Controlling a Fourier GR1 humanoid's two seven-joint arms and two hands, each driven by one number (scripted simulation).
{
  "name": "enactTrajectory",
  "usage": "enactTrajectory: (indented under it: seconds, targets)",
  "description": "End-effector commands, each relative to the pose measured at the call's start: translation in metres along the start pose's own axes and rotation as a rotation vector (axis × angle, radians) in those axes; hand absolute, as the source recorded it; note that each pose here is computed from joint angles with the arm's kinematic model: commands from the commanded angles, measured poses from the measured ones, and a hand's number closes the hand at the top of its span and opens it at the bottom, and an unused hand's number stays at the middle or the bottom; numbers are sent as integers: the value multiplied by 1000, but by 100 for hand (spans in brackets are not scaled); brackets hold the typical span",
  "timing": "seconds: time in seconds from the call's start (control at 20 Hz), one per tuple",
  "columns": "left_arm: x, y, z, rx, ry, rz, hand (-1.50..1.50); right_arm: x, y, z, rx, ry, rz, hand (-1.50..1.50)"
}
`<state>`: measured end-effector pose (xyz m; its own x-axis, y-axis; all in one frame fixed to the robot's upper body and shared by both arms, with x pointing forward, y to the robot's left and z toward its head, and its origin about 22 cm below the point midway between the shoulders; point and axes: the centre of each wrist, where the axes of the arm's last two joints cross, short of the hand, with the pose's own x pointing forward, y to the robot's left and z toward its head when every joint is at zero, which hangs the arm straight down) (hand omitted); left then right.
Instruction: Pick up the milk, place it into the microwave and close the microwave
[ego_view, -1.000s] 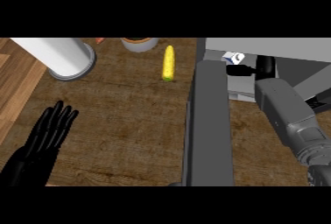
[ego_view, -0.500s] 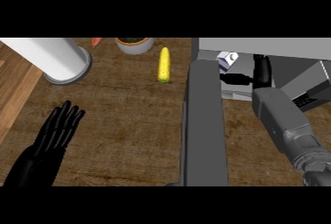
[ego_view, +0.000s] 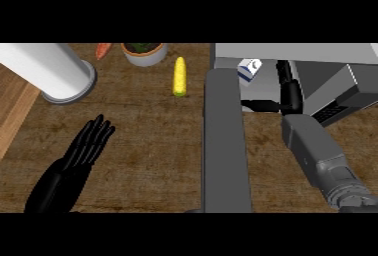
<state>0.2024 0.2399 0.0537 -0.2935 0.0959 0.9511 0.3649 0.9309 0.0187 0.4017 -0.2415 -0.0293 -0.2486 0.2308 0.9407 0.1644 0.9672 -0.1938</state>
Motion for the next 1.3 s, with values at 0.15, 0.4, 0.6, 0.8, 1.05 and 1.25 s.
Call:
enactTrajectory:
  seconds: [0.15,0.4,0.6,0.8,1.05,1.25]
  targets:
    - [-14,-6,-19,-158,52,-16,-150,-21,16,31,53,-1,-128,-150]
    - [-33,-21,-23,-240,93,-31,150,-45,22,72,66,9,-117,-150]
    - [-40,-31,-40,-283,91,-34,150,-50,5,79,85,-25,-146,-150]
    - [-53,-38,-51,-282,105,-75,150,-68,-20,118,84,-20,-150,-150]
    - [-76,-67,-59,-444,197,-149,150,-63,-11,128,104,-22,-147,-150]
    - [-96,-71,-58,-477,247,-116,150,-52,-42,141,111,-61,-135,-150]
